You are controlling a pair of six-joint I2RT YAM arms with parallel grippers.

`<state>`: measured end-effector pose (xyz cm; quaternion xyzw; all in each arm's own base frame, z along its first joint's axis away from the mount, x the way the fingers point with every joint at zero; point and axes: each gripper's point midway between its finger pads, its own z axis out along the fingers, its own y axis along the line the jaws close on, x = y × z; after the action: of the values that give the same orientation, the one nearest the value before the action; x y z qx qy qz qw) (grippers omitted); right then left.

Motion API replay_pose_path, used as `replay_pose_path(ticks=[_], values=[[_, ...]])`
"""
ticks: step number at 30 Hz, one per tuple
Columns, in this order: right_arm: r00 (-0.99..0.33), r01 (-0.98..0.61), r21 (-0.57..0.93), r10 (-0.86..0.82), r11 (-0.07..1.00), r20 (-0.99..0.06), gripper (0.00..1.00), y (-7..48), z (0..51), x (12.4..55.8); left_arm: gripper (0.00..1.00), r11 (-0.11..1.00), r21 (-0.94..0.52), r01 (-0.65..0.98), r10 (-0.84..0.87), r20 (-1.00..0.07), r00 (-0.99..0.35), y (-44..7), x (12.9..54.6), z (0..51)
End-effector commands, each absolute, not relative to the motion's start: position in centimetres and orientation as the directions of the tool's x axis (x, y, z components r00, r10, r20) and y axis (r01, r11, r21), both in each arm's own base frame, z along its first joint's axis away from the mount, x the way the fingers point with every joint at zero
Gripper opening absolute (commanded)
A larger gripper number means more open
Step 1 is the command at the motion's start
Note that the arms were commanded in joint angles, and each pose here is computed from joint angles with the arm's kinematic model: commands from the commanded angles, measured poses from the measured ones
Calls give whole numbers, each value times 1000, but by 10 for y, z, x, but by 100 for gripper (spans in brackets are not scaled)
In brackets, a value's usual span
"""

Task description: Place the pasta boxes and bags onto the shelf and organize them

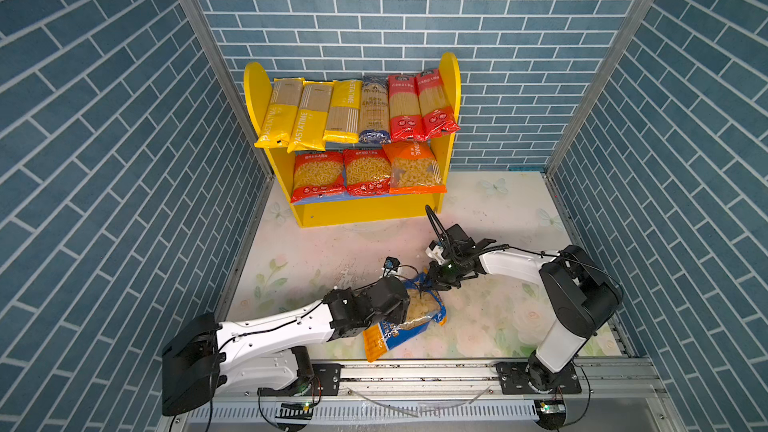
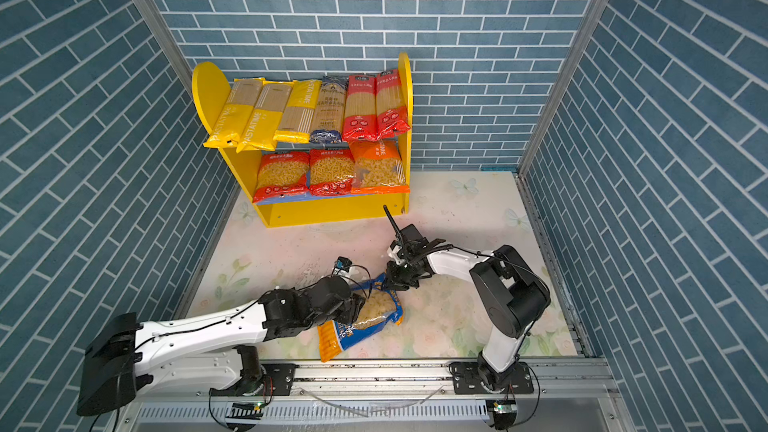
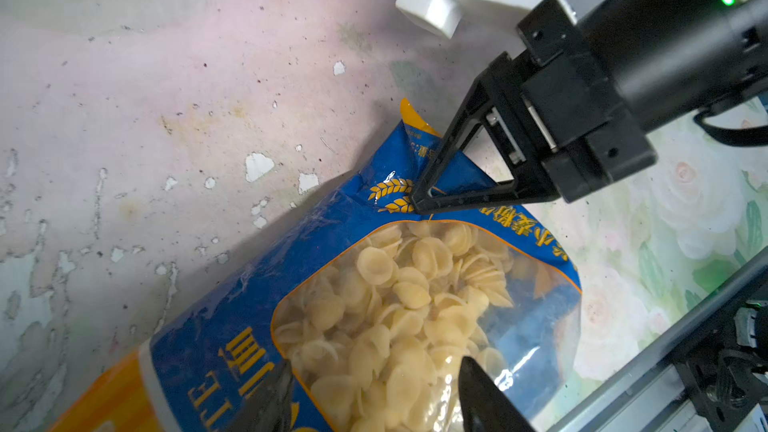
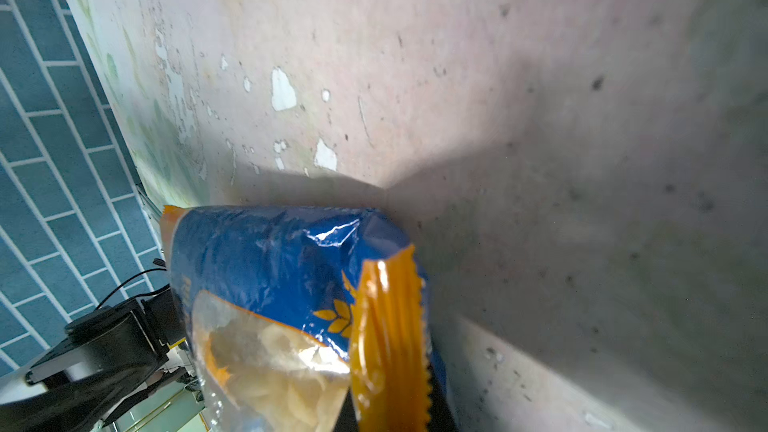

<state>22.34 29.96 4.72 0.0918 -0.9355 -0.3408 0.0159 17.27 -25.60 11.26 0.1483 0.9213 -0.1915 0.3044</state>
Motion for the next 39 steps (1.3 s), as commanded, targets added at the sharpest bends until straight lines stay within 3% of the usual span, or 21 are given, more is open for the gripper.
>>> replay_pose_path(ticks=[1,8,11,14,19,23,26,30,34,39], values=[[-979,-175,623,-68,763,-192,5,290,79,279,64,874,-238,423,172,-664,-728,-262,180,135],[-927,60,613,272,788,-258,0,205,81,332,65,728,-302,615,316,-648,-693,-330,152,132],[-858,225,625,456,748,-236,0,163,68,330,65,647,-326,690,395,-630,-669,-358,134,122],[-829,302,627,523,718,-198,0,152,58,312,65,619,-352,702,435,-590,-680,-371,127,100],[-898,276,603,425,749,-117,4,180,53,256,65,682,-313,661,434,-554,-711,-361,145,73],[-916,294,595,399,748,-50,7,194,43,215,65,748,-390,537,292,-534,-794,-336,173,74],[-936,261,623,351,738,-24,16,214,45,193,65,740,-493,457,158,-534,-831,-312,183,85],[-986,145,651,162,745,33,28,247,58,167,66,745,-565,354,10,-521,-853,-267,186,94],[-998,61,647,26,760,63,41,244,63,152,69,707,-620,341,-33,-510,-860,-257,174,95],[-999,49,602,45,797,22,48,204,68,173,69,637,-710,301,-84,-452,-888,-262,161,78]])
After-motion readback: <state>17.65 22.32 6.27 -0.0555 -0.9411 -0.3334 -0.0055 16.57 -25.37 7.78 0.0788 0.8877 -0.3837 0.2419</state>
